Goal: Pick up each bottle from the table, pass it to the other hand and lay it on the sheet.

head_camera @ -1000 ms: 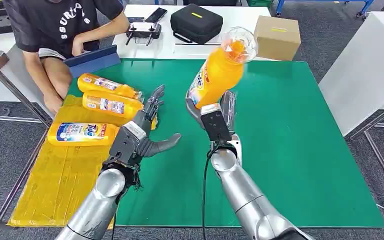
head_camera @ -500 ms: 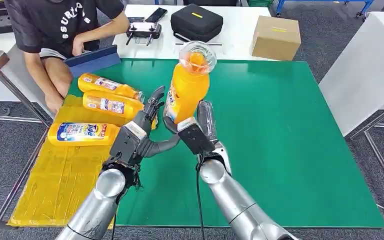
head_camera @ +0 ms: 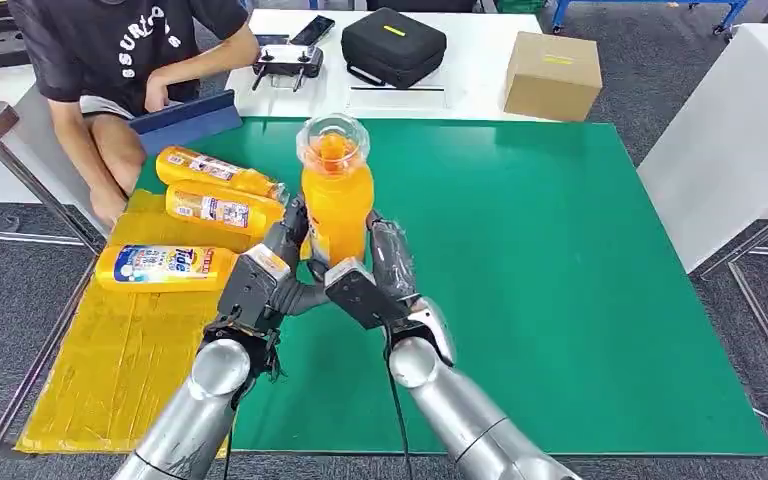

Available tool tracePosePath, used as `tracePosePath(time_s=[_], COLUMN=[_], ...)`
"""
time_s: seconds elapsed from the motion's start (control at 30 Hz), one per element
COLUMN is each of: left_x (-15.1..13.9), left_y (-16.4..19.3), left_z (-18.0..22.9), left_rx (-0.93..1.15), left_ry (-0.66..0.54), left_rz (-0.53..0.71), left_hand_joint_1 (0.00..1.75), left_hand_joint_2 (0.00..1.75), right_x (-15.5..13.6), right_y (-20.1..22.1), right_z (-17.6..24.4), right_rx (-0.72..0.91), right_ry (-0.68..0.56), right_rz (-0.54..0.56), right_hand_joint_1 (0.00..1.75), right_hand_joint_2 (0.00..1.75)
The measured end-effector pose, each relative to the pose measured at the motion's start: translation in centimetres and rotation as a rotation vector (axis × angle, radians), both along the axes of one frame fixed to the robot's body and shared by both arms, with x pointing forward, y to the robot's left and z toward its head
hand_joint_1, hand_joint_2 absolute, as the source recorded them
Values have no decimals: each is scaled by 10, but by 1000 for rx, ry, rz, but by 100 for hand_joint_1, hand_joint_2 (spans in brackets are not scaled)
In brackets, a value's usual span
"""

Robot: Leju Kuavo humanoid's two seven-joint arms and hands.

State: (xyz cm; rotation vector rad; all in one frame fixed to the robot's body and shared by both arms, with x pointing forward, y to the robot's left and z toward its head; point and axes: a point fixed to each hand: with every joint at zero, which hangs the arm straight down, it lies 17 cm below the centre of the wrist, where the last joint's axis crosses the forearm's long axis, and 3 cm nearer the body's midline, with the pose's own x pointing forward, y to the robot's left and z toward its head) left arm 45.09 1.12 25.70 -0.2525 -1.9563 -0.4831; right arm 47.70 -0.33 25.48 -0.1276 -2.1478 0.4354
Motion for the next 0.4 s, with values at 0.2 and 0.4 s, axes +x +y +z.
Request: tracePosePath(time_s=[0.2,0.4], left_x=[0,0], left_y=[3,6], left_z=[-4,-8], left_rx=[-2,-1], left_ry=[9,16], left_rz=[10,19], left_hand_joint_1=[0,0], left_hand_joint_2=[175,175], right_x=[-3,-5], right_y=[2,6], right_z=[-15,-40], right_rx=[-48,-107], right_ry=[17,63], right_rz=[-2,10], right_hand_joint_1=[175,175], right_hand_joint_2=[175,175])
